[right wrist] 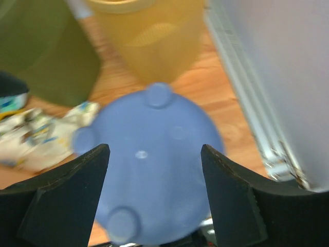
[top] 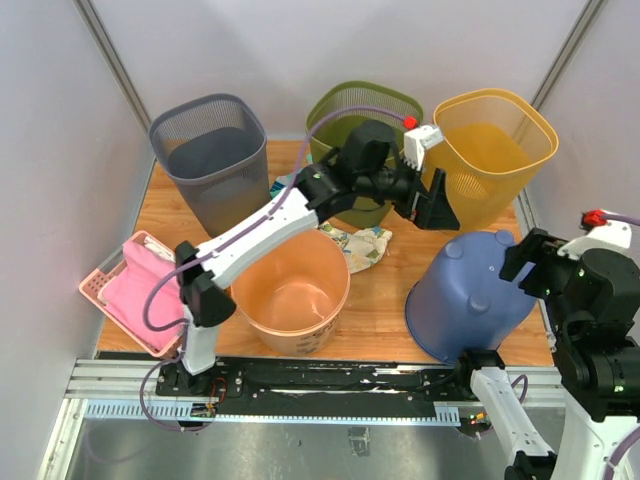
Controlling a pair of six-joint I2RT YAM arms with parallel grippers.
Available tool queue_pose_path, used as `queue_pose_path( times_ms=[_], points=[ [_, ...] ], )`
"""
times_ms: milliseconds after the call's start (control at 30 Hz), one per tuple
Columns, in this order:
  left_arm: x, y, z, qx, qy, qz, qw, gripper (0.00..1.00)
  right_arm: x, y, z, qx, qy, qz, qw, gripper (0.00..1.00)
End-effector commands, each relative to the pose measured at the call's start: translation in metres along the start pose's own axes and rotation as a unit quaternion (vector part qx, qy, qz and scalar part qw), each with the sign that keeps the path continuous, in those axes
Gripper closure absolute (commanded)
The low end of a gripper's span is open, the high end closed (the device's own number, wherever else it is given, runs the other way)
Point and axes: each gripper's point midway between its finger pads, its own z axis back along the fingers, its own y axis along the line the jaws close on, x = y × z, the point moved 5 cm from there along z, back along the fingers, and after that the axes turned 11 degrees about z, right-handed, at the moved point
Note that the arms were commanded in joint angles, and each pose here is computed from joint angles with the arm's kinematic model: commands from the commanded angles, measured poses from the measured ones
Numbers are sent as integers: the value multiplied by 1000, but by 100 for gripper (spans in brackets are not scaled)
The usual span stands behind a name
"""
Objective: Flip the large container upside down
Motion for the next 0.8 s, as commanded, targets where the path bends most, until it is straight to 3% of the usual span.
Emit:
queue_pose_path(
  times_ms=[0, 67, 200, 400, 533, 767],
  points=[
    [15, -34, 56, 26, -51, -37, 998, 1, 19, 62, 0, 244, -42, 35, 968, 26],
    [19, -40, 81, 61, -78, -45, 994, 1, 19, 80, -6, 305, -17, 31, 952, 26],
    [23, -49, 137, 119, -140, -58, 981, 1, 12, 97, -20, 351, 30, 22, 936, 26],
    [18, -13, 207, 209, -205, -19, 956, 1, 5, 128, -22, 419, 52, 17, 906, 26],
    [8, -10, 235, 238, -247, -11, 939, 1, -11, 153, -23, 415, 82, 86, 902, 26],
    [-18, 5, 262, 314, -245, 6, 917, 1, -56, 167, -48, 324, 181, 153, 916, 26]
  ],
)
